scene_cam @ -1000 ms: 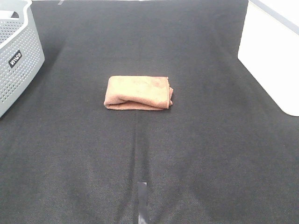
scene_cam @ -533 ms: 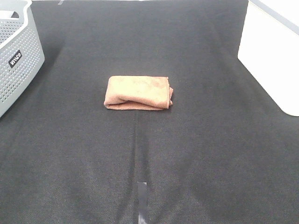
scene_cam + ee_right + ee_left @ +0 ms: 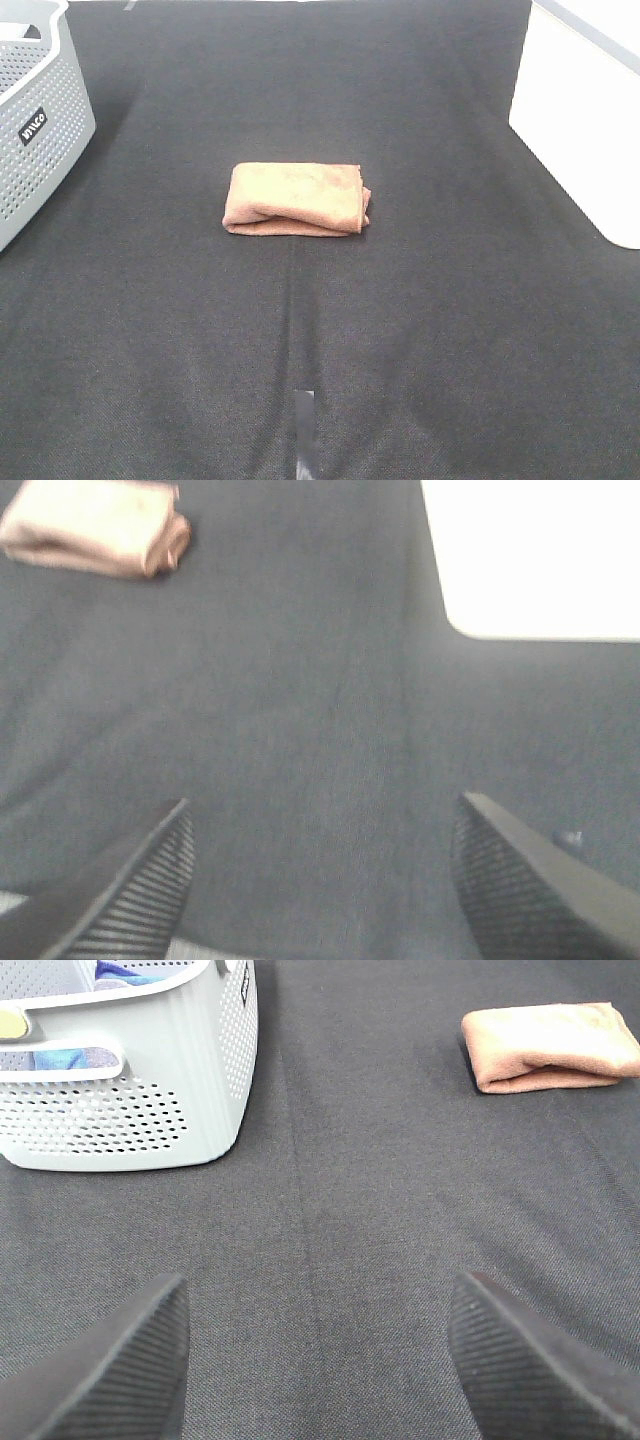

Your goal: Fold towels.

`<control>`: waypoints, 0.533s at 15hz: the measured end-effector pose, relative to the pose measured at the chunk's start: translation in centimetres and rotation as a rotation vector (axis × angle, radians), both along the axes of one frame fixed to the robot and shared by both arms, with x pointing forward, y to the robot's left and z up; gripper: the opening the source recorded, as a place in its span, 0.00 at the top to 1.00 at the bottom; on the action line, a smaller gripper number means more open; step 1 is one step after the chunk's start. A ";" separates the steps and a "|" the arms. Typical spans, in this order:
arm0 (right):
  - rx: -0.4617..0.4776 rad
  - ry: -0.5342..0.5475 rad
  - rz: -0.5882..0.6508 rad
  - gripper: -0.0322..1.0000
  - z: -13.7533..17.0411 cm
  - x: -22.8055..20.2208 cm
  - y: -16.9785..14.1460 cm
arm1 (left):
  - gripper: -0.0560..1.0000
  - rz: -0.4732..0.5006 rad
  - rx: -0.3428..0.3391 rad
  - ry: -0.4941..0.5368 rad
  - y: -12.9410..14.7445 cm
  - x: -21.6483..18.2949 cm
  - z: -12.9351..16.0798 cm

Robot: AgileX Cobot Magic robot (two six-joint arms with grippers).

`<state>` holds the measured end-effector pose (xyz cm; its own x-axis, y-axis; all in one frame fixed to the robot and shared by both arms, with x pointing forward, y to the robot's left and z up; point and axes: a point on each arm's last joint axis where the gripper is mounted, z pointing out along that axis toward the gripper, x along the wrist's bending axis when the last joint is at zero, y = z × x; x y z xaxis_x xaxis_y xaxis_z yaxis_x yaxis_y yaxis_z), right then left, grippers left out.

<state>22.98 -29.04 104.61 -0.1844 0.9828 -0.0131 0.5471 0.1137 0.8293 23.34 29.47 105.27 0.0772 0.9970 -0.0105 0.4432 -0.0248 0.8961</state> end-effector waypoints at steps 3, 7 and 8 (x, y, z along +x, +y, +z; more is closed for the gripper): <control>0.001 -0.023 0.000 0.30 -0.1 -0.3 0.0 | 0.29 0.000 0.000 0.000 0.0 0.0 0.0; 0.002 -0.025 0.000 0.30 -0.1 -0.4 0.0 | 0.29 0.000 0.000 0.000 0.0 0.0 0.0; 0.002 -0.025 0.000 0.30 -0.1 -0.4 0.0 | 0.29 0.000 0.000 0.000 0.0 0.0 0.0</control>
<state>22.61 -29.06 104.56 -0.1840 0.9828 -0.0162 0.5262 0.1124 0.8429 23.34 29.47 105.27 0.0772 0.9970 -0.0105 0.4432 -0.0248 0.8961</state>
